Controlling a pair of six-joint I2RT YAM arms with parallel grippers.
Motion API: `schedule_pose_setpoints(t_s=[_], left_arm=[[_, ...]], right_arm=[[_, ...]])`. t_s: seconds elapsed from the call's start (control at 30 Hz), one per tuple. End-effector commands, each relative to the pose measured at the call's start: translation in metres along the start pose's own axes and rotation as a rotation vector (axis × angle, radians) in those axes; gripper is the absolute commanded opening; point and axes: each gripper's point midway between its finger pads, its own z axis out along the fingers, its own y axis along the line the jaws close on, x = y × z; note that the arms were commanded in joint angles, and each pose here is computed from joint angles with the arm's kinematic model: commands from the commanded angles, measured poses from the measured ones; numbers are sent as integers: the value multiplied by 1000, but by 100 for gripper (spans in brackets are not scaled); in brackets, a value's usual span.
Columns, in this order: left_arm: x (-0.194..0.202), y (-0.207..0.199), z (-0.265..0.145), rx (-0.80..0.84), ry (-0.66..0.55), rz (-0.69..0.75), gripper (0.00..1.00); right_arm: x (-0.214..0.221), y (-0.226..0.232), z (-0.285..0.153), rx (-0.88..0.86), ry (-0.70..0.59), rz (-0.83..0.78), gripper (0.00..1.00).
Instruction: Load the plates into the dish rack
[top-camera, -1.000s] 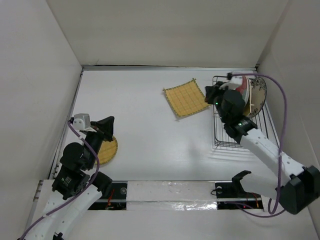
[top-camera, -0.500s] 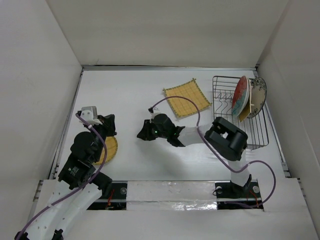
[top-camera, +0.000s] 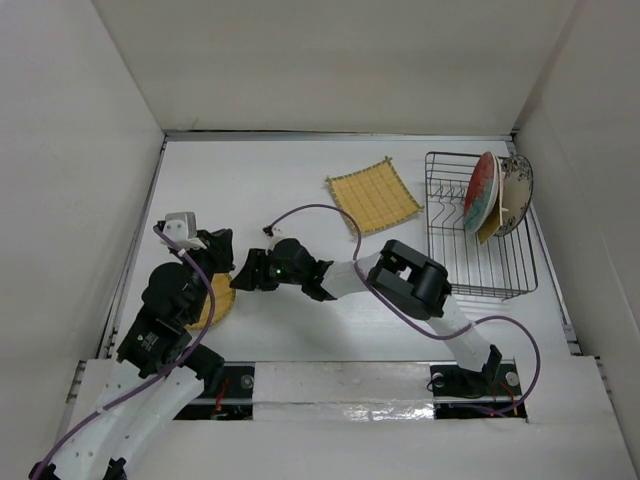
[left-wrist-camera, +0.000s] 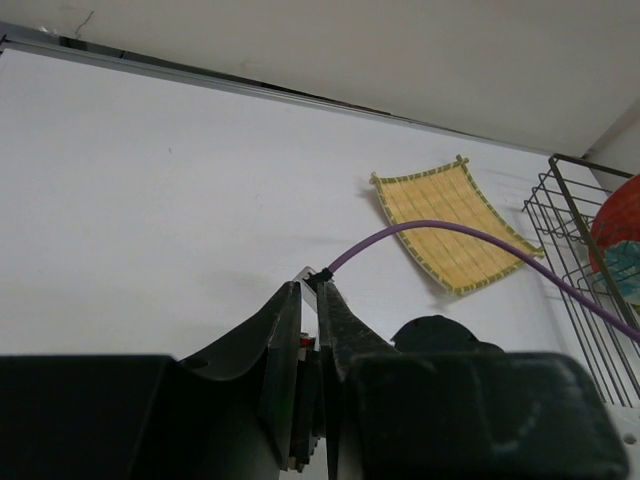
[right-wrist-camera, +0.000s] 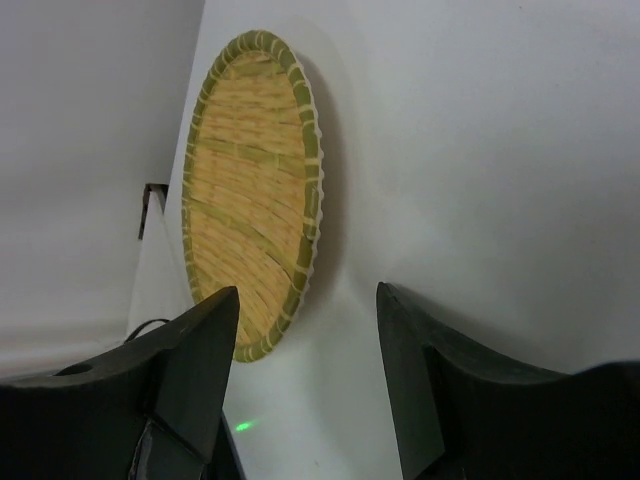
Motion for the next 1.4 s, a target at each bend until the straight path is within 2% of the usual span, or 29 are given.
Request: schedule_pose_setpoints(t_s=[0.0,0.13,0.3,0.53,0.73,0.93,0.97,1.0,1.17,1.27,1.3,1.37], left_arm=[[-16,-7,-3,40,-57,-22,11],[-20,-9,-5,53,-69,-28,11],[-21,-10,-7,63,-77,-32,12],[-23,-11,-8,70,-84,-32,13],[-24,-12,-9,76,-84,-32,13],[-25,-12,-11,81,-92,-37,13],[-25,-13,-11,82,-92,-36,13],[-26,-13,-11,84,-92,-38,13],[-27,-14,-13,94,-98,-39,15],[-29,-17,-16,120,-110,-38,22],[-30,-18,-17,128,-114,-40,26],[-31,-22,-19,150,-118,-39,30]], right_arm=[[7,8,15,-24,12,41,63],[12,6,27,-38,30,79,63],[16,8,38,-54,61,110,58],[18,4,43,-36,78,113,40],[21,2,43,-31,92,108,34],[22,7,40,-58,99,104,15],[23,8,39,-67,102,103,5],[22,12,38,-82,100,105,0],[-2,49,20,-168,31,80,0],[-26,56,4,-170,-32,46,0],[-50,69,-7,-184,-91,21,0],[-69,65,-23,-165,-141,9,0]])
